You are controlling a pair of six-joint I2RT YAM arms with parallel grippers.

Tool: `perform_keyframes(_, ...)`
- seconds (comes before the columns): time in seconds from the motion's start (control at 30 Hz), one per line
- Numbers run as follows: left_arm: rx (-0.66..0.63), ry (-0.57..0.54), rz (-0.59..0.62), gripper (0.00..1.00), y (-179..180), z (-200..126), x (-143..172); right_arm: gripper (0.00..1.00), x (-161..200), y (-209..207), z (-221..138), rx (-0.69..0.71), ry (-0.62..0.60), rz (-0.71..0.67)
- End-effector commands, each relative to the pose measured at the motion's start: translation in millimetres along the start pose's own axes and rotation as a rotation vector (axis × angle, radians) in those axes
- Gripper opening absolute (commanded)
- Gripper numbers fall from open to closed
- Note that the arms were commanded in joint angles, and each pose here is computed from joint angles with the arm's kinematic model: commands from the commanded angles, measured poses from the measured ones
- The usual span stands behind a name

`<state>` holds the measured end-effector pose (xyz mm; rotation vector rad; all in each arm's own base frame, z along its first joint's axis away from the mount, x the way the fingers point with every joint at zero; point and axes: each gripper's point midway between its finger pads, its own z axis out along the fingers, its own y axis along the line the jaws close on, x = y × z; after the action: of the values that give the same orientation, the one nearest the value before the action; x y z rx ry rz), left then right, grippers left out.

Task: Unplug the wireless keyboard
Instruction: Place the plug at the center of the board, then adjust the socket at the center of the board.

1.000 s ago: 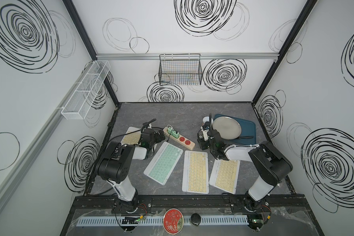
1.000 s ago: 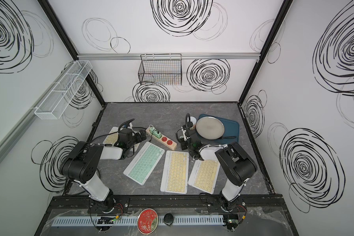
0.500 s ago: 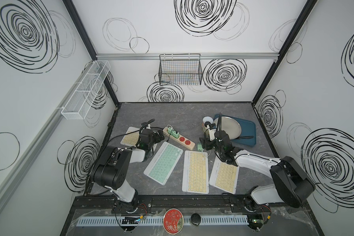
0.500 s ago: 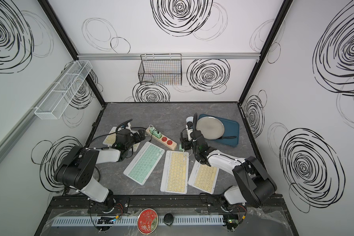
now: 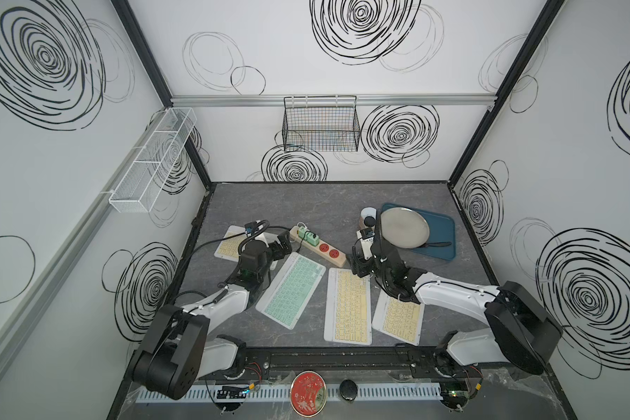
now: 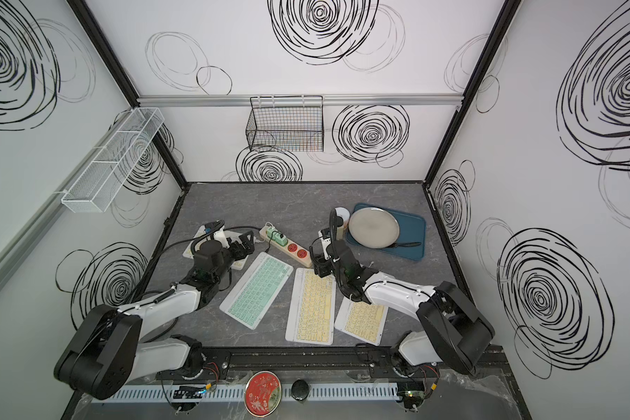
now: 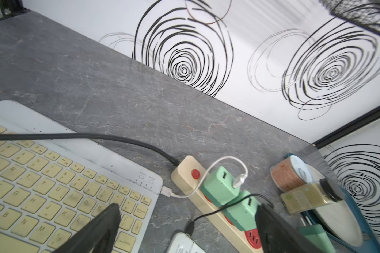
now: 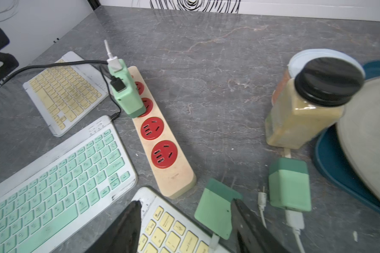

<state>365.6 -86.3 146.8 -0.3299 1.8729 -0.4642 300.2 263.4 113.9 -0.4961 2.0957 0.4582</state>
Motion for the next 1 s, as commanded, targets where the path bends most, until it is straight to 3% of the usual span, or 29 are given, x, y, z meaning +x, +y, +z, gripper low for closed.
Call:
perform_keyframes(0.0,0.021,0.016,0.038,0.99,-6.1,-8.3,4.5,0.67,-22.0,20.7,9.0,-0.042,-0.057,-0.025)
perform_keyframes(0.2,0.011,0.031,0.036,0.99,-3.1,-11.2,10.9,0.66,-12.8,43.3,47.6,-0.074,0.042,-0.081)
perform_keyframes(0.43,-0.041,0.034,0.013,0.99,16.5,-12.9,12.1,0.69,29.8,25.7,83.6,0.071,0.2,-0.205)
perform_keyframes(0.63,-0.082,0.047,-0.089,1.0,32.8,-15.6,20.8,0.71,34.2,2.9,89.1,0.163,0.217,-0.235)
perform_keyframes(0.97,-0.183,0.085,-0.102,0.99,46.6,-33.8,28.2,0.7,31.7,-34.4,102.3,0.152,0.212,-0.124)
